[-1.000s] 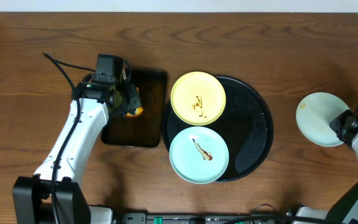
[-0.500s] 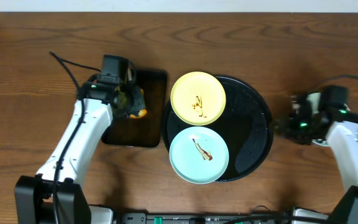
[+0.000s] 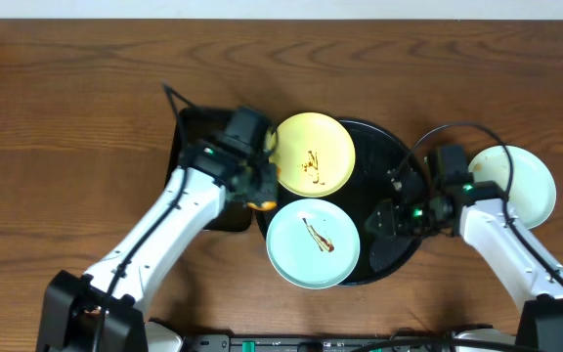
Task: Clean dirty plates on tray and stack at the side
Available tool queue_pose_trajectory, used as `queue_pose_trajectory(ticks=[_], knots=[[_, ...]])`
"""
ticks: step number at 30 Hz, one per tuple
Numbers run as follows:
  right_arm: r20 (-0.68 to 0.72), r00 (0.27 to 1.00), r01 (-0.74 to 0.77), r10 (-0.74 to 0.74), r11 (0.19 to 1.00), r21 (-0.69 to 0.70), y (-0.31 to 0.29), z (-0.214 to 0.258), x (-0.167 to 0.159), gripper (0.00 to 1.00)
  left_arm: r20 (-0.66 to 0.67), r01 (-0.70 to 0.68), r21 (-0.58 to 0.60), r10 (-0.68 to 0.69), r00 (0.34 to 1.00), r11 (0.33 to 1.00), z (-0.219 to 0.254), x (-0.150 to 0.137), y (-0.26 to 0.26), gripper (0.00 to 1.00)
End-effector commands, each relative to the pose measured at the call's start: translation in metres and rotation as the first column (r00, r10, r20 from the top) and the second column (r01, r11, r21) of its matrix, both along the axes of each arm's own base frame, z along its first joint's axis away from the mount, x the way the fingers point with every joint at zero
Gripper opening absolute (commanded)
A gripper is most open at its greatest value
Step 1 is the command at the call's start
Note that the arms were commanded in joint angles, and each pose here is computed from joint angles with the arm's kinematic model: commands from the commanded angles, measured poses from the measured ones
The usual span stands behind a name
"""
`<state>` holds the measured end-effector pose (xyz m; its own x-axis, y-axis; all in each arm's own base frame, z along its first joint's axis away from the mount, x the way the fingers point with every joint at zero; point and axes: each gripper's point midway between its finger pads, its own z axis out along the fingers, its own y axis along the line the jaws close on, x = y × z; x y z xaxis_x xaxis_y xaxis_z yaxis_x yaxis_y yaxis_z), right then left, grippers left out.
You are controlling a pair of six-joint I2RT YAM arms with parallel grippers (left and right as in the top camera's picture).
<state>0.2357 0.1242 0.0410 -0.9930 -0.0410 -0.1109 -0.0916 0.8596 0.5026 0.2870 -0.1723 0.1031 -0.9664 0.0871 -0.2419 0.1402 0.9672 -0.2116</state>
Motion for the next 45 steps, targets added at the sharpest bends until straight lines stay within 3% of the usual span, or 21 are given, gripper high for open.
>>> queue_pose_trajectory(ticks=[1, 7, 10, 13, 17, 30, 34, 45], knots=[[-0.051, 0.998, 0.022, -0.021, 1.000, 0.018, 0.011, -0.009, -0.014, 0.49, -0.005, 0.060, -0.007, -0.060, 0.998, 0.998, -0.001, -0.014, -0.015, 0.07], [-0.067, 0.998, 0.014, -0.012, 1.000, 0.027, 0.026, -0.026, -0.030, 0.44, 0.002, 0.125, -0.015, -0.125, 0.992, 0.992, -0.004, -0.025, -0.039, 0.08], [-0.073, 0.997, 0.035, -0.034, 0.999, 0.015, 0.028, -0.034, -0.034, 0.32, -0.014, 0.116, -0.018, -0.116, 0.993, 0.993, -0.009, -0.029, -0.047, 0.07], [-0.072, 0.996, 0.059, -0.059, 0.998, -0.009, 0.026, -0.038, -0.033, 0.12, -0.035, 0.110, -0.017, -0.111, 0.993, 0.994, -0.015, -0.033, -0.054, 0.08], [-0.065, 0.996, 0.063, -0.064, 0.998, -0.005, 0.027, -0.037, -0.031, 0.01, -0.050, 0.152, -0.057, -0.155, 0.987, 0.987, -0.019, -0.042, -0.073, 0.08], [-0.067, 0.994, 0.087, -0.088, 0.996, -0.005, 0.027, -0.037, -0.029, 0.01, -0.129, 0.261, -0.082, -0.270, 0.954, 0.962, -0.049, -0.083, -0.122, 0.08], [-0.060, 0.994, 0.087, -0.087, 0.996, -0.002, 0.028, -0.037, -0.027, 0.01, -0.167, 0.309, -0.152, -0.332, 0.928, 0.939, -0.051, -0.102, -0.141, 0.07], [-0.069, 0.993, 0.095, -0.095, 0.995, -0.003, 0.028, -0.037, -0.028, 0.01, -0.220, 0.329, -0.093, -0.341, 0.914, 0.940, -0.079, -0.112, -0.140, 0.07]])
